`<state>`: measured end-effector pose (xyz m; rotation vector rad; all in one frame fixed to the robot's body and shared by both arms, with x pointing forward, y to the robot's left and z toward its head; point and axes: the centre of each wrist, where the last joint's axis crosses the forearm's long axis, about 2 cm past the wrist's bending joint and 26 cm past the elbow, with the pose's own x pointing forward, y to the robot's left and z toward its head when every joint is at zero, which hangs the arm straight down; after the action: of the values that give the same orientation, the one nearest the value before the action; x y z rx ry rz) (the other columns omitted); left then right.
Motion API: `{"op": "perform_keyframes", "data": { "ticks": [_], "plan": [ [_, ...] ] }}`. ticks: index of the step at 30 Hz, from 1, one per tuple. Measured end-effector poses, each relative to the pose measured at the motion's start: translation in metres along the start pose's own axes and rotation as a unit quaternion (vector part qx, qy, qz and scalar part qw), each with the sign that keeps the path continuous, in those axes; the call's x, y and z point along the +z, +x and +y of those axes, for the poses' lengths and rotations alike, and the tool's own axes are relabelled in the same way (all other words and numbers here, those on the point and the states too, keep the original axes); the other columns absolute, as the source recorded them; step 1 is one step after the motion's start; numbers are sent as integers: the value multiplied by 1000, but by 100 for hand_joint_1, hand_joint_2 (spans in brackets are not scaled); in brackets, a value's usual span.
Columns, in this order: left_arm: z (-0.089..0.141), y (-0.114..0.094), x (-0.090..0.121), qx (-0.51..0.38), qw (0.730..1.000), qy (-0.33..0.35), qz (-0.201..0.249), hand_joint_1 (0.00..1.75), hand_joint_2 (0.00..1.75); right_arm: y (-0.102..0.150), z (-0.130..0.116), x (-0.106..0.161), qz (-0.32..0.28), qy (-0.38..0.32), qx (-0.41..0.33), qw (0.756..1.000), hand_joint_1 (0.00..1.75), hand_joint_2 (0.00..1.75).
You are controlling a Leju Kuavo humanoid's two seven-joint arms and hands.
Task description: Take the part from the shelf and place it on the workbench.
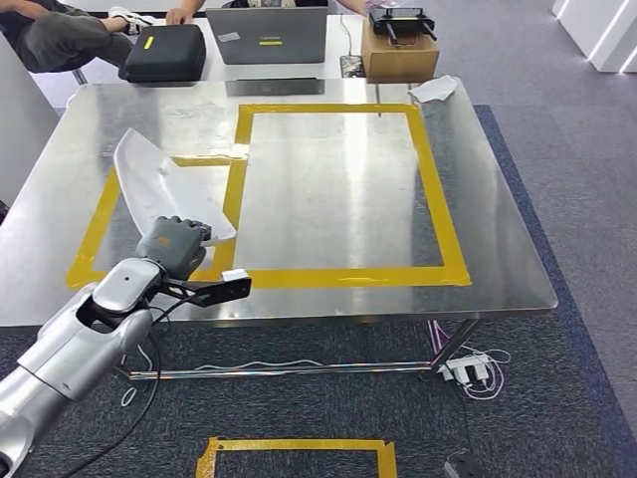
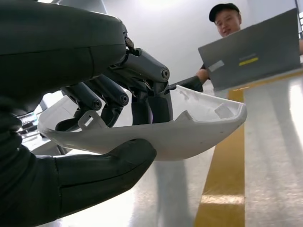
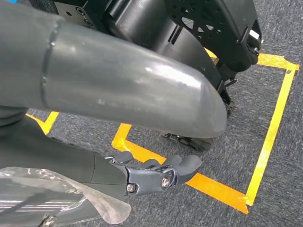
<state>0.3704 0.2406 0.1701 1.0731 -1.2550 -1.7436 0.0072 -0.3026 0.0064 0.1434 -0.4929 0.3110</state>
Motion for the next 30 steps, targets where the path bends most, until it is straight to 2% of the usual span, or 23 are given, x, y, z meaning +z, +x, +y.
{"op": "perform_keyframes", "data": {
  "ticks": [14,30],
  "plan": [
    [-6,-9,-4,-35,997,-48,48,175,175,3,2,0,0,-4,5,1000,0,0],
    [-9,-14,-3,-40,996,-51,55,175,175,4,4,0,-2,-6,-1,1000,0,0]
  ]
}}
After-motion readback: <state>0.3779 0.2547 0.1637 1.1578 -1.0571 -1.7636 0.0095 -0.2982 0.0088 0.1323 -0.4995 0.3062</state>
